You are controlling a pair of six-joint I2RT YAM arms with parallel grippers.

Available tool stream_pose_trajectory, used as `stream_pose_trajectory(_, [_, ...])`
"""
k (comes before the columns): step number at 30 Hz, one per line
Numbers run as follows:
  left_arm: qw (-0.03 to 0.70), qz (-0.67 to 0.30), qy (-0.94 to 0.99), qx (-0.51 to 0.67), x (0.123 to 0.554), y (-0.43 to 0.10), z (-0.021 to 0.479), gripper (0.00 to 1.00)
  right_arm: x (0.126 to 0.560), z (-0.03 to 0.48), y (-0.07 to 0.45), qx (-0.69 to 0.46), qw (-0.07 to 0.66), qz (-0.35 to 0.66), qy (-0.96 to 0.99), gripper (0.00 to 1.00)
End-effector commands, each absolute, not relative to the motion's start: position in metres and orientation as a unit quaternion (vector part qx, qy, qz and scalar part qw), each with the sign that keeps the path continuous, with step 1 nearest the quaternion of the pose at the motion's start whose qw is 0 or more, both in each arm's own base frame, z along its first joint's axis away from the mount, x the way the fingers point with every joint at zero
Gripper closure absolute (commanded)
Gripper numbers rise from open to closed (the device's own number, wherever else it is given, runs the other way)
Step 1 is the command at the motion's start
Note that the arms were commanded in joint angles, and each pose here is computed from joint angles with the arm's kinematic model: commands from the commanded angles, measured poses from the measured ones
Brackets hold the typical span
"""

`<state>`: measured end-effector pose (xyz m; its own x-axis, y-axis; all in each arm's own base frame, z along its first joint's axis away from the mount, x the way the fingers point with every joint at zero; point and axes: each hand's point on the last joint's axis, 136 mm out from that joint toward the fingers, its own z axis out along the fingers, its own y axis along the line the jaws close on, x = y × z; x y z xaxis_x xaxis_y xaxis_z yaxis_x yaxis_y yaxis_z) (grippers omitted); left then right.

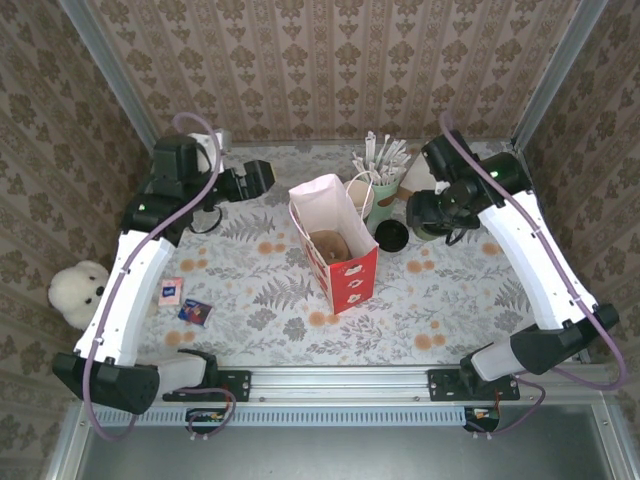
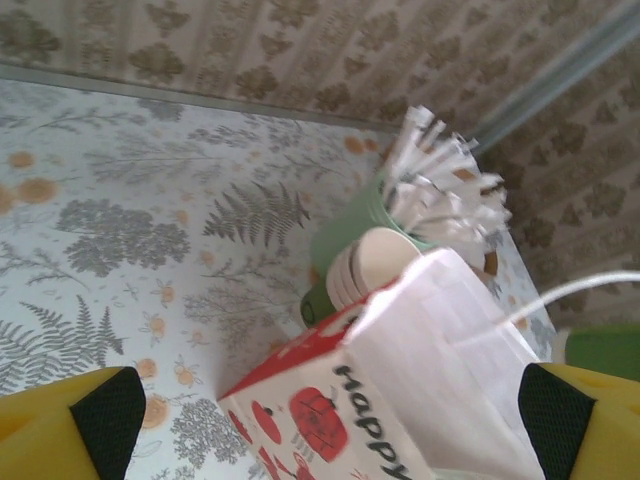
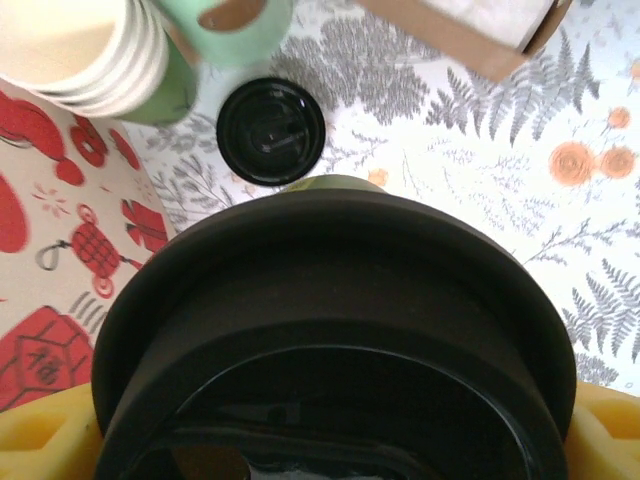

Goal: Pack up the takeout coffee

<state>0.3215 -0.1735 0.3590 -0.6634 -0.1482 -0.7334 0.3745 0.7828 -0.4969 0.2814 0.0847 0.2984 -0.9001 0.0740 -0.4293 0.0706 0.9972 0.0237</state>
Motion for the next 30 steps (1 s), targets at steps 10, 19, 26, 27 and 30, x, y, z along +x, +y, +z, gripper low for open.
stream_pose_trajectory(10, [0.333,-0.27,0.89,0.153,0.271,-0.196,0.348,0.06,0.285,0.381,0.106,-0.001,0.254,0.048,0.966,0.33])
stream_pose_trajectory(19, [0.313,-0.314,0.875,0.195,0.264,-0.215,0.346,0.13,0.256,0.391,0.133,0.01,0.235,0.133,0.963,0.34])
stream_pose_trajectory(26, [0.308,-0.326,0.87,0.206,0.262,-0.221,0.347,0.25,0.223,0.394,0.133,0.016,0.234,0.141,0.962,0.34])
stream_pose_trajectory(27, [0.308,-0.329,0.868,0.208,0.261,-0.222,0.348,0.27,0.219,0.393,0.134,0.014,0.232,0.142,0.962,0.34])
stream_pose_trajectory(30, [0.304,-0.333,0.868,0.21,0.26,-0.224,0.346,0.32,0.211,0.397,0.132,0.015,0.243,0.139,0.96,0.34])
